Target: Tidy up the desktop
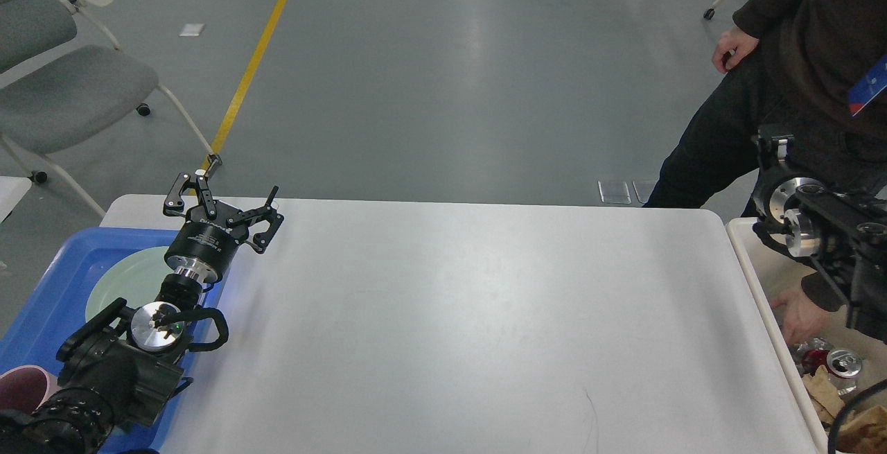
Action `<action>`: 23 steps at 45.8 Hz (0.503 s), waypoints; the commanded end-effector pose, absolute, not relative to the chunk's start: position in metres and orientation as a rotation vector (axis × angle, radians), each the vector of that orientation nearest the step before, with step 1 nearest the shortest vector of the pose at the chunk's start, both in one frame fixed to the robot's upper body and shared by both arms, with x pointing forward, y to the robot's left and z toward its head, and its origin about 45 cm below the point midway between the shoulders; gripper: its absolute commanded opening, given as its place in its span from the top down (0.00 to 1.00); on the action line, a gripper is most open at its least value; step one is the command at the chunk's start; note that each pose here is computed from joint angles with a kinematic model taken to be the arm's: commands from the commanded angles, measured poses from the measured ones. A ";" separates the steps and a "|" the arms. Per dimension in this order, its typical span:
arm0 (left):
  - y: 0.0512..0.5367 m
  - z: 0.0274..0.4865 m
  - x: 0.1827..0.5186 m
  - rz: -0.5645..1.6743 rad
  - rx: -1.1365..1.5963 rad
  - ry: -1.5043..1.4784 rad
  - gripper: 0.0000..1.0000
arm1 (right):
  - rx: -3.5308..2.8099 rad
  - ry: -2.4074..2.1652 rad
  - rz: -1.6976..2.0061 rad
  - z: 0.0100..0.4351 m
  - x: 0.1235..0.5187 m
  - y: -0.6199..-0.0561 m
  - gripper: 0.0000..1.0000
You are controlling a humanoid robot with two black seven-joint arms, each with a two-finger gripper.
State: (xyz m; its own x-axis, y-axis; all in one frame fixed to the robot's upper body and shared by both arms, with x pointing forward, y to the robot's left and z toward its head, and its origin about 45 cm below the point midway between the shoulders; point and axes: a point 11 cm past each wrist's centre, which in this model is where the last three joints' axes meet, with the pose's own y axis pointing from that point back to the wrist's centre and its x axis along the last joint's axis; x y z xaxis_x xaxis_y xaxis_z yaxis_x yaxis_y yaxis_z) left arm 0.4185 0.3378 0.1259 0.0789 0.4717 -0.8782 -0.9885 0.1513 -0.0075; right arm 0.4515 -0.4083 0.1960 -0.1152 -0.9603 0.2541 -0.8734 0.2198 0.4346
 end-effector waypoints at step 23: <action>0.337 0.126 0.418 1.266 -0.761 0.876 0.04 | 2.088 -2.377 -0.708 0.220 0.469 -0.332 0.00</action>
State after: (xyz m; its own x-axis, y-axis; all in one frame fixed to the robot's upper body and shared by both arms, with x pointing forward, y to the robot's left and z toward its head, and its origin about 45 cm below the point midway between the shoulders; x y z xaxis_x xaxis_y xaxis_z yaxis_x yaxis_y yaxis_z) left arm 0.4185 0.3379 0.1259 0.0789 0.4720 -0.8781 -0.9884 0.1516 -0.0073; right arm 0.4654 -0.3337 0.2122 -0.1660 -0.9340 -0.3163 -0.9543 0.0713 0.2901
